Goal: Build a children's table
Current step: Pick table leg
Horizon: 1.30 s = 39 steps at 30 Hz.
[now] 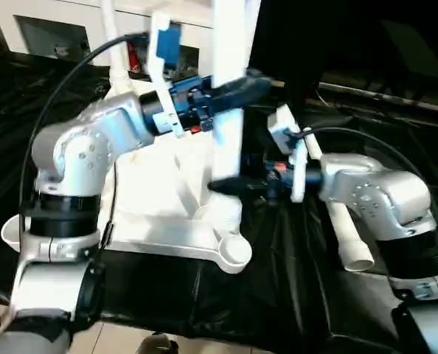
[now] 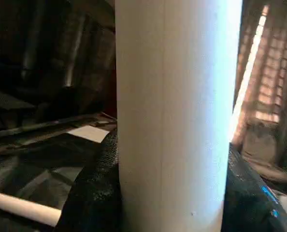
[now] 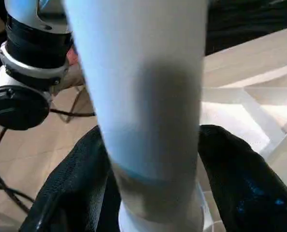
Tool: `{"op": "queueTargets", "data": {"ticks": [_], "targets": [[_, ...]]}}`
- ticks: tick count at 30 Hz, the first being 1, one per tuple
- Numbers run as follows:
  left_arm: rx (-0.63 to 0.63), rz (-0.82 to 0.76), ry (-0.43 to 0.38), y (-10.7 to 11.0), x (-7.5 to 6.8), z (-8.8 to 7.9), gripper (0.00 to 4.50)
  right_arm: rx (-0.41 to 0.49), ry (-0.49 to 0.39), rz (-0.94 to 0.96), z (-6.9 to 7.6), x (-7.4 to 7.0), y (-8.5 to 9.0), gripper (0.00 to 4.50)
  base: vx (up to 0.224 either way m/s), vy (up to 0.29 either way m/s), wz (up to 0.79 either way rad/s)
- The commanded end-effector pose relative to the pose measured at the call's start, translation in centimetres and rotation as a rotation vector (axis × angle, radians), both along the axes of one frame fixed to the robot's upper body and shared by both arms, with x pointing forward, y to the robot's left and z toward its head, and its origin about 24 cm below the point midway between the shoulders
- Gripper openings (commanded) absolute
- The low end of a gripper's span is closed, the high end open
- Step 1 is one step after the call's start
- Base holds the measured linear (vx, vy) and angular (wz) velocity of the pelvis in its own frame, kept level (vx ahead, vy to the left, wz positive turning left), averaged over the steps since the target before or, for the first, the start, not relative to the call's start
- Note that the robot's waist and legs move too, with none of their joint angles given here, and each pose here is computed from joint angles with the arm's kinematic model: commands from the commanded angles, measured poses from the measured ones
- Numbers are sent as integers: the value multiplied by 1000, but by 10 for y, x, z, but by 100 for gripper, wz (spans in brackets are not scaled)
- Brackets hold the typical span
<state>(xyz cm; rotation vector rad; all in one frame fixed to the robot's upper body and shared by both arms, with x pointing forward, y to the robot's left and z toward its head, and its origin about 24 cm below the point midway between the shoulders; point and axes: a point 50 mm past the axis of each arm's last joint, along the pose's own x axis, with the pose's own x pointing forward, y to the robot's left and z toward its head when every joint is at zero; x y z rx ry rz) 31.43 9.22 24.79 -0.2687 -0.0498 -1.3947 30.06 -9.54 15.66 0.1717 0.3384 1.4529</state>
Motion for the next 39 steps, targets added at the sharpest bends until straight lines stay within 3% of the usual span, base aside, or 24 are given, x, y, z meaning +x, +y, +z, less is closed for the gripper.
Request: {"op": "queueTargets", "data": {"ticks": [1,16,25,26,32,39], "targets": [[9,-26,-43,-7,-3,8,177,-14,-15,-1,5,3,-1,299,0,0,0],[-10,-7,-39,-7,1,9,177,-10,-8,53,0,-3,4,299,0,0,0],[-1,-29,-44,-9,-1,9,177,1,-25,27,-1,0,6,299,0,0,0],[-1,-28,-42,-9,-1,9,177,3,-26,26,-1,1,6,271,0,0,0],[-1,-21,-39,-8,0,8,177,9,-24,23,-1,0,6,221,0,0,0],[-9,-12,-39,-7,1,9,177,4,-28,20,-2,1,5,199,0,0,0]]}}
